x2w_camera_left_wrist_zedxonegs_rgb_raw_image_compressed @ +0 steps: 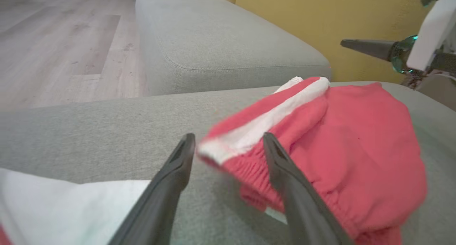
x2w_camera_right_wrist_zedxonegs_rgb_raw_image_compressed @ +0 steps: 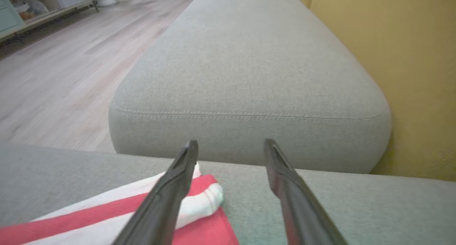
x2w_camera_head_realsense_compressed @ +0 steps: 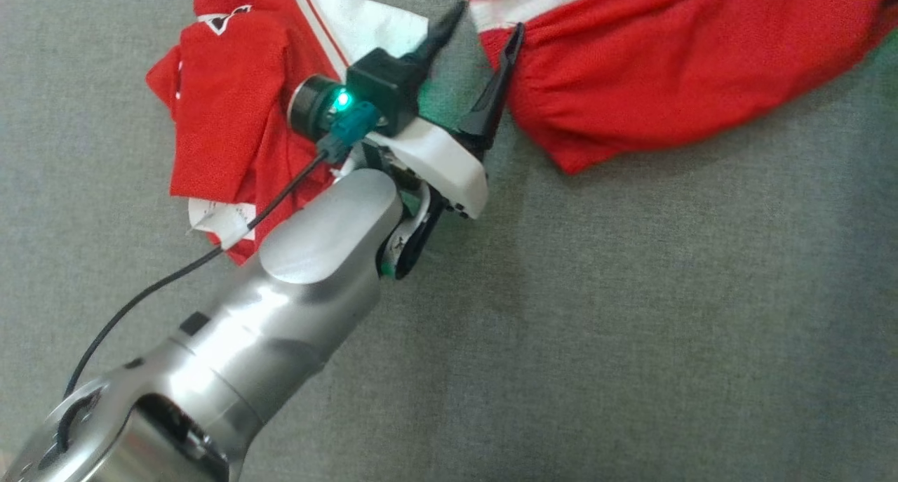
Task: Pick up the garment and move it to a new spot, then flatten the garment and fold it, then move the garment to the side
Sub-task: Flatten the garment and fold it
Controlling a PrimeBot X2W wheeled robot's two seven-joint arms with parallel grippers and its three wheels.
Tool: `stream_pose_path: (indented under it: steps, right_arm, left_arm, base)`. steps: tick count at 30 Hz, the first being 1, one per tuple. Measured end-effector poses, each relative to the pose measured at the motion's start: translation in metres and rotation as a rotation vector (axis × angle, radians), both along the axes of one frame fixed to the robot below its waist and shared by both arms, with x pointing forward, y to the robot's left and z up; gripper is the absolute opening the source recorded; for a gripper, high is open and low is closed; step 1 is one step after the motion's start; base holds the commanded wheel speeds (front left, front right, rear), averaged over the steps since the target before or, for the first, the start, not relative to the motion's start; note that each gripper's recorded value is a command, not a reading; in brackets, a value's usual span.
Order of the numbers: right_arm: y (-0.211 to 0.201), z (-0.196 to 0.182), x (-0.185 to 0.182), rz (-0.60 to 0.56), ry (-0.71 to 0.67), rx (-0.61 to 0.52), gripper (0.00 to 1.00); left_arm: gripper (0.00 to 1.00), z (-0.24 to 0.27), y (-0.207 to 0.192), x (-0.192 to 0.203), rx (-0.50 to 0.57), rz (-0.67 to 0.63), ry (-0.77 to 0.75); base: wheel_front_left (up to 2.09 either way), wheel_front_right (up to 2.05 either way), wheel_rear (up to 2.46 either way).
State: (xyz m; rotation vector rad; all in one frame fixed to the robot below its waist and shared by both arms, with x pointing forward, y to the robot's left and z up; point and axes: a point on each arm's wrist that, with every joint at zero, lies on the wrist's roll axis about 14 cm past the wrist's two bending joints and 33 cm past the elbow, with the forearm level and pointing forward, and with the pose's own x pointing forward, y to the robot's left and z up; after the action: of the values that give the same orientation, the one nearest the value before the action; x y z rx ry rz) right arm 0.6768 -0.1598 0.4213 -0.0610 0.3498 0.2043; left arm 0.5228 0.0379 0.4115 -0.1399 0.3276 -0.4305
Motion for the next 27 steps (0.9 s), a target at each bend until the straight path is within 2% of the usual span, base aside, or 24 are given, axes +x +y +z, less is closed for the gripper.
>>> stream_pose_path:
  steps: [6, 15, 22, 24, 27]
  right_arm:
    - [-0.016, 0.031, 0.001, -0.055, -0.105, 0.039, 1.00]
    - [-0.016, 0.109, -0.015, -0.059, -0.326, 0.118, 1.00]
    - [0.008, 0.133, -0.071, -0.004, -0.411, 0.222, 1.00]
    - [0.006, 0.136, -0.092, -0.024, -0.433, 0.276, 1.00]
    - [-0.003, 0.127, -0.124, -0.072, -0.431, 0.334, 1.00]
  left_arm:
    - [1.00, 0.014, 0.007, 0.007, -0.012, 0.040, -0.049]
    - [1.00, 0.068, 0.030, 0.013, -0.040, 0.142, -0.183]
    - [1.00, 0.137, 0.049, -0.012, -0.071, 0.207, -0.398]
    - [1.00, 0.154, 0.053, -0.026, -0.033, 0.208, -0.485]
    - [1.00, 0.152, 0.054, -0.045, -0.012, 0.216, -0.497]
  base:
    - [0.00, 0.00, 0.00]
    - [0.00, 0.00, 0.00]
    - [0.00, 0.00, 0.00]
    - [0.00, 0.00, 0.00]
    - [0.00, 0.00, 0.00]
